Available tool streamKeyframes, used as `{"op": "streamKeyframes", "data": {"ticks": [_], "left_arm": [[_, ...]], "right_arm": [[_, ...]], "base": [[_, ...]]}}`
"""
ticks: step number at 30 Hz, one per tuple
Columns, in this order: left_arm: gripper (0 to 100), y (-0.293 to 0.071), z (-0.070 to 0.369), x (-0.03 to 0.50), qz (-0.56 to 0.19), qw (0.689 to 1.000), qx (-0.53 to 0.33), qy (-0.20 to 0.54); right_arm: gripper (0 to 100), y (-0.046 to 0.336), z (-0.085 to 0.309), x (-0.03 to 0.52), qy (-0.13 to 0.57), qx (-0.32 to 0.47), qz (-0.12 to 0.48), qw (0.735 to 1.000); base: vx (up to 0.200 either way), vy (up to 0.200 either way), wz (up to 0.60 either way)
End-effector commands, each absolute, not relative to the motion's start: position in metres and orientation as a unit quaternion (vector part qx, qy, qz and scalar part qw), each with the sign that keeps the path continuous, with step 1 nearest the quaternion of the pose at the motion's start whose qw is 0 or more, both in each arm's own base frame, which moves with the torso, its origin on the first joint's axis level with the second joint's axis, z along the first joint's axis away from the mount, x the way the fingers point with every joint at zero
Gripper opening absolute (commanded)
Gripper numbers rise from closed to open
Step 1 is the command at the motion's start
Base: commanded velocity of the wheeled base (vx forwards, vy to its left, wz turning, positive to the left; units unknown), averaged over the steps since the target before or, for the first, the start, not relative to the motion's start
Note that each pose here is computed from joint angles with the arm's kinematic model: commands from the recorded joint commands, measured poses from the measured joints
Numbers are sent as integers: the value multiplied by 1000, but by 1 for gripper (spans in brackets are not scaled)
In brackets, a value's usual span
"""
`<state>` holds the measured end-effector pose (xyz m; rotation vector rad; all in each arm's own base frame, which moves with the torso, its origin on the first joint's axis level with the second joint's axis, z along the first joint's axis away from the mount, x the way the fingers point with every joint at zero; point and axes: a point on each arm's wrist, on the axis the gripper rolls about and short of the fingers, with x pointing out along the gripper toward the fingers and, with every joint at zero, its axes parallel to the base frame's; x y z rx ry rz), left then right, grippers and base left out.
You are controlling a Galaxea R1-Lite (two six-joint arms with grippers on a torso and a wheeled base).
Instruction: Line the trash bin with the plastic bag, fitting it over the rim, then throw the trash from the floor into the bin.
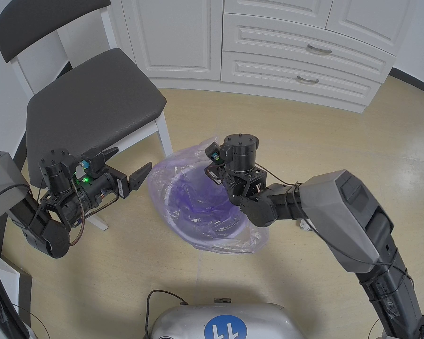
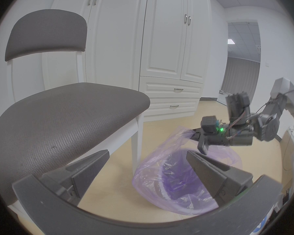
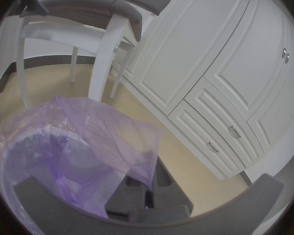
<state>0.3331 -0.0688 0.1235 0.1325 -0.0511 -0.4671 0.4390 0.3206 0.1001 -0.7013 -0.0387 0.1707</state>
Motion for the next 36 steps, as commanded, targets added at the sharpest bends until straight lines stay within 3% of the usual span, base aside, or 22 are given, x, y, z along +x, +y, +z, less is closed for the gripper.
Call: {"op": "streamKeyframes", "data": {"ticks": [1,8,14,19,20,27,31,36], "left_arm": [[100,-71,120,334,-234,970,66,-20],[100,-72,119,334,-235,969,68,-20],[100,-73,116,335,-235,969,69,-17],[100,-74,115,336,-234,969,69,-26],[100,-74,115,336,-234,969,69,-26],[100,-76,109,339,-236,969,69,-29],[100,-82,104,339,-244,967,68,-21],[100,-83,96,341,-247,967,67,-10]], "right_arm": [[0,307,47,464,-13,-340,59,938],[0,280,58,481,-75,-313,3,947],[0,253,58,495,-80,-298,-33,951],[0,255,56,494,-75,-264,-29,961],[100,255,56,494,-75,-264,-29,961],[100,266,72,486,-88,-247,-23,965],[100,273,118,473,-94,-233,-15,968],[100,264,135,455,-7,-238,24,971]], "base": [[0,0,0],[0,0,0],[0,0,0],[0,0,0],[0,0,0],[0,0,0],[0,0,0],[0,0,0]]}}
